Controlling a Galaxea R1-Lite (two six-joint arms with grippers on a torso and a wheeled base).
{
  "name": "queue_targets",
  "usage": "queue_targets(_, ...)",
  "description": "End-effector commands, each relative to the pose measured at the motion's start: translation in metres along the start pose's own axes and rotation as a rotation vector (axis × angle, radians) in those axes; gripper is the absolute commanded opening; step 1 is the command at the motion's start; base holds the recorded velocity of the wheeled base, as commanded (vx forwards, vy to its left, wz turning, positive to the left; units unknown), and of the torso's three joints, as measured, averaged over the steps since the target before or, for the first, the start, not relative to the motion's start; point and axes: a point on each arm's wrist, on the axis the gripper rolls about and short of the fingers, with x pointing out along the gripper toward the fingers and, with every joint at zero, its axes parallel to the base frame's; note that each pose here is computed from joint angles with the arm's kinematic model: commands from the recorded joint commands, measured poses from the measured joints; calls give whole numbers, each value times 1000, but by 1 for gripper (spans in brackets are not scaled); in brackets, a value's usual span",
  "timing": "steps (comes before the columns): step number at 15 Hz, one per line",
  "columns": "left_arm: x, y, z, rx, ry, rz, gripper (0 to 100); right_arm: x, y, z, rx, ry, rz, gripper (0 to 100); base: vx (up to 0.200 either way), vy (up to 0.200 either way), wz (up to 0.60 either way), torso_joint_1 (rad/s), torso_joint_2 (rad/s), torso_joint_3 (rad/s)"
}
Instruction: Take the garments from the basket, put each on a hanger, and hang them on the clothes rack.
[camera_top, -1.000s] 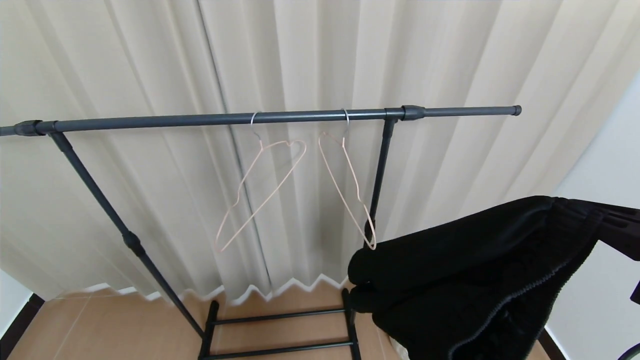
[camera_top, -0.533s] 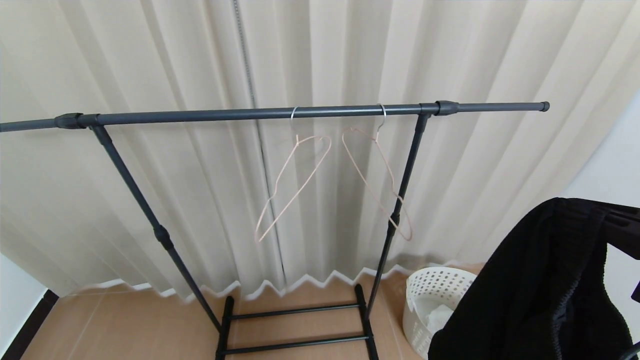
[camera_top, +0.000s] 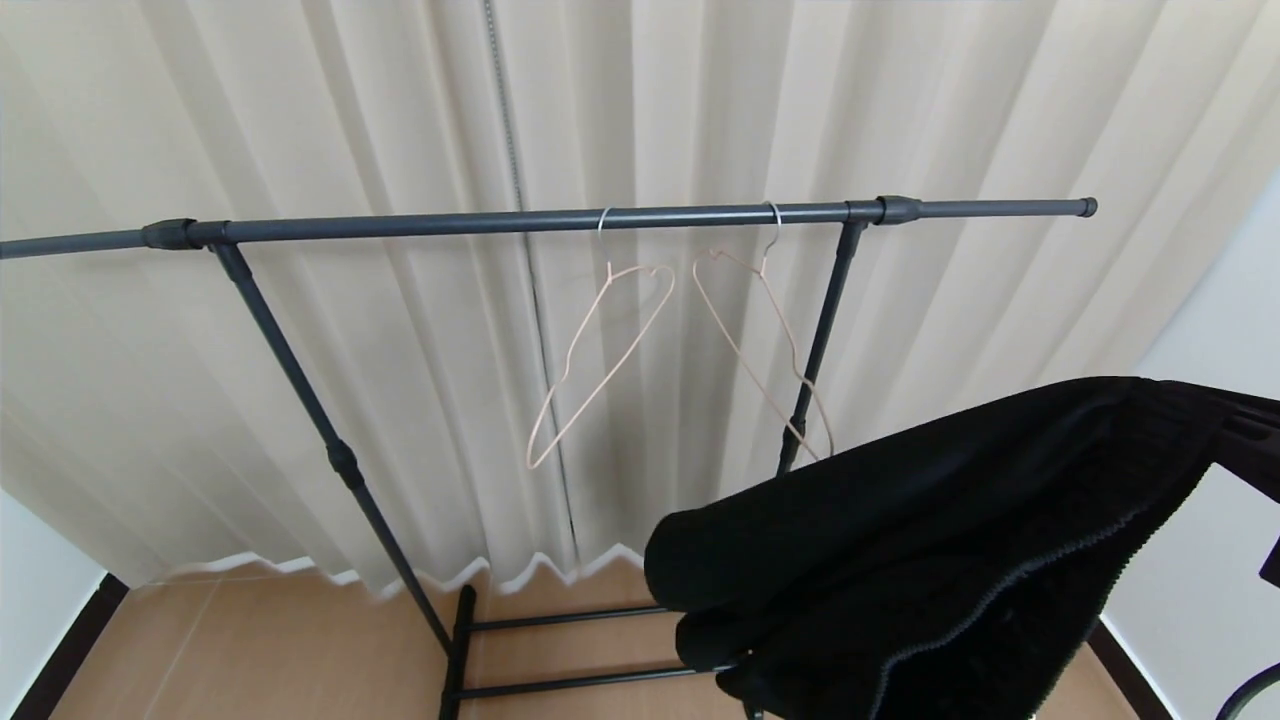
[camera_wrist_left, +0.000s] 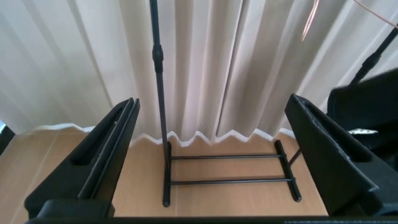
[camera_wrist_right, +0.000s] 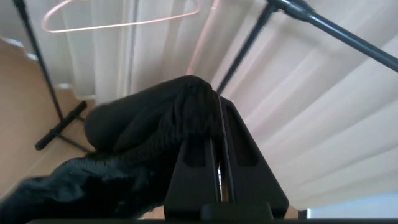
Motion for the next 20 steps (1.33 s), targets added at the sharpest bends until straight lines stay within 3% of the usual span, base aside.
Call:
queue_targets(1, 0, 0, 0, -3, 1, 1, 100, 2, -2, -2, 0, 12, -14, 0, 0, 0, 0, 115, -281, -139)
queue_targets(6, 0, 0, 0, 33, 18, -11, 100, 2, 1, 2, -5, 2, 15, 0, 0, 0, 0, 66, -140, -76)
queue_targets(7, 4, 0, 2, 53, 81, -1, 100, 3, 5, 8, -7, -19, 55, 0, 0, 0, 0, 0, 0, 0)
queue_targets(8, 12, -1, 7, 91, 194, 14, 100, 10, 13, 14, 1, -18, 122, 0, 0, 0, 0, 0, 0, 0)
queue_targets(9, 21, -2, 24, 113, 252, 34, 100, 22, 19, 20, 35, 3, 174, 0, 0, 0, 0, 0, 0, 0)
queue_targets(10, 39, -4, 69, 73, 254, 12, 100, 50, 25, 30, 123, 52, 207, 0, 0, 0, 0, 0, 0, 0)
queue_targets(12, 70, -10, 120, -42, 264, -93, 100, 79, 29, 33, 226, 98, 185, 0, 0, 0, 0, 0, 0, 0)
queue_targets(14, 109, -27, 145, -152, 365, -212, 100, 105, 33, 34, 292, 144, 147, 0, 0, 0, 0, 0, 0, 0)
queue_targets(15, 124, -40, 147, -184, 431, -278, 100, 110, 33, 34, 319, 153, 110, 0, 0, 0, 0, 0, 0, 0)
queue_targets(17, 150, -71, 142, -167, 560, -392, 100, 117, 39, 40, 384, 127, 89, 0, 0, 0, 0, 0, 0, 0)
queue_targets(20, 179, -115, 128, -97, 696, -496, 100, 130, 67, 45, 420, 93, 78, 0, 0, 0, 0, 0, 0, 0)
